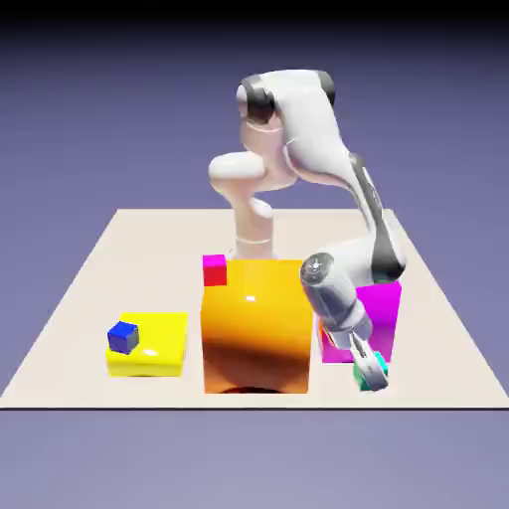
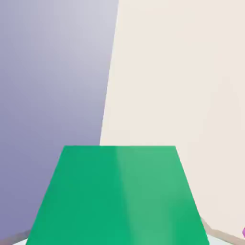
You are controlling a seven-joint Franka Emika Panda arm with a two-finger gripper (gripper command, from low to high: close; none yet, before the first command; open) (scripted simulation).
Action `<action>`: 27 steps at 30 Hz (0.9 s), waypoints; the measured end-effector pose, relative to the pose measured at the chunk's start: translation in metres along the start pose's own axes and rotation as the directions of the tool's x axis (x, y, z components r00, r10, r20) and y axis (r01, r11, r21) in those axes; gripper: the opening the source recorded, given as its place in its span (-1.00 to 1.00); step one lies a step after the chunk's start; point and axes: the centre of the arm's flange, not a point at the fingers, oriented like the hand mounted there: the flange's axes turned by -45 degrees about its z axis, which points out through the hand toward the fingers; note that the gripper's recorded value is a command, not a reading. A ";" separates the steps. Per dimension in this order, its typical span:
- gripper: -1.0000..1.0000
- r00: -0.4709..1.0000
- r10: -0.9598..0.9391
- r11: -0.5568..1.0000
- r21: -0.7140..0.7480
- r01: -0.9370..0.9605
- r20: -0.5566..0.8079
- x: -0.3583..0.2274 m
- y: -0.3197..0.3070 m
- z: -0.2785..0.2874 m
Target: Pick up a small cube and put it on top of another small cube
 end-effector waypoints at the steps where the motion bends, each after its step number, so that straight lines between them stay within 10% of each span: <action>1: -1.00 0.998 -0.058 0.998 -0.015 0.059 0.019 -0.015 0.002 -0.011; 13: -1.00 0.778 -0.606 0.738 -0.248 0.627 0.164 -0.166 0.082 -0.127; 27: -1.00 0.728 -0.673 0.629 -0.414 0.658 0.133 -0.171 0.143 -0.119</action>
